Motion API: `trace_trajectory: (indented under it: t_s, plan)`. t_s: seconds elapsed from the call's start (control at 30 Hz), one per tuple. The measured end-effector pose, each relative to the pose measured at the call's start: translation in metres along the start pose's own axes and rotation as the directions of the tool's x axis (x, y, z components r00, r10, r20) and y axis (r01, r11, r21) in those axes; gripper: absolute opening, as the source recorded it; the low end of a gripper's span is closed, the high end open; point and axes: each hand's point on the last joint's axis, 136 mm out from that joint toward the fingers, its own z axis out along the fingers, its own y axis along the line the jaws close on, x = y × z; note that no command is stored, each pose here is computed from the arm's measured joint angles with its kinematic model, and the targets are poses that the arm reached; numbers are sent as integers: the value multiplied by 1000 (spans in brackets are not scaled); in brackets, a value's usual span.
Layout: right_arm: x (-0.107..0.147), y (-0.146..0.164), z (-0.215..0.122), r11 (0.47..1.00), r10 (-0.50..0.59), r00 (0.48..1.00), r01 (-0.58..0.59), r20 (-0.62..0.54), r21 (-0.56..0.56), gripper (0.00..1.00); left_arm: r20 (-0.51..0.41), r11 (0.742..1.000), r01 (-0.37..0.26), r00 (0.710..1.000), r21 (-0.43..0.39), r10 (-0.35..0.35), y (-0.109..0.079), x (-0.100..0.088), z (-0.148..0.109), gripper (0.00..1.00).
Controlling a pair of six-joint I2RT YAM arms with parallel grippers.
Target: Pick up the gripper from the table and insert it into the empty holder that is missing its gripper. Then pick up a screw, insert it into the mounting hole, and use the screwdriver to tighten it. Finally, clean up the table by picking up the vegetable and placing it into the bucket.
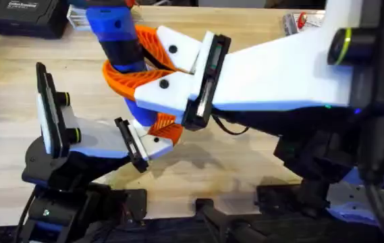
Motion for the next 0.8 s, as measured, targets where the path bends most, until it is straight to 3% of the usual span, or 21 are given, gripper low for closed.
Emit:
trace_trajectory:
  t_s: [0.2, 0.67, 0.8]
  plan:
    - [-19, -2, -1, 1000, -22, 997, 21, 76, 11, 25, 0, 1000, 0, 1000, 0, 0, 0, 0, 0, 5]
    - [1, 6, 5, 1000, 0, 1000, 0, 20, -14, 25, 0, 1000, 0, 1000, 0, 0, 0, 0, 0, 5]
    - [-4, 5, 5, 1000, -6, 999, 6, 39, -11, 25, 0, 1000, 0, 1000, 0, 0, 0, 0, 0, 5]
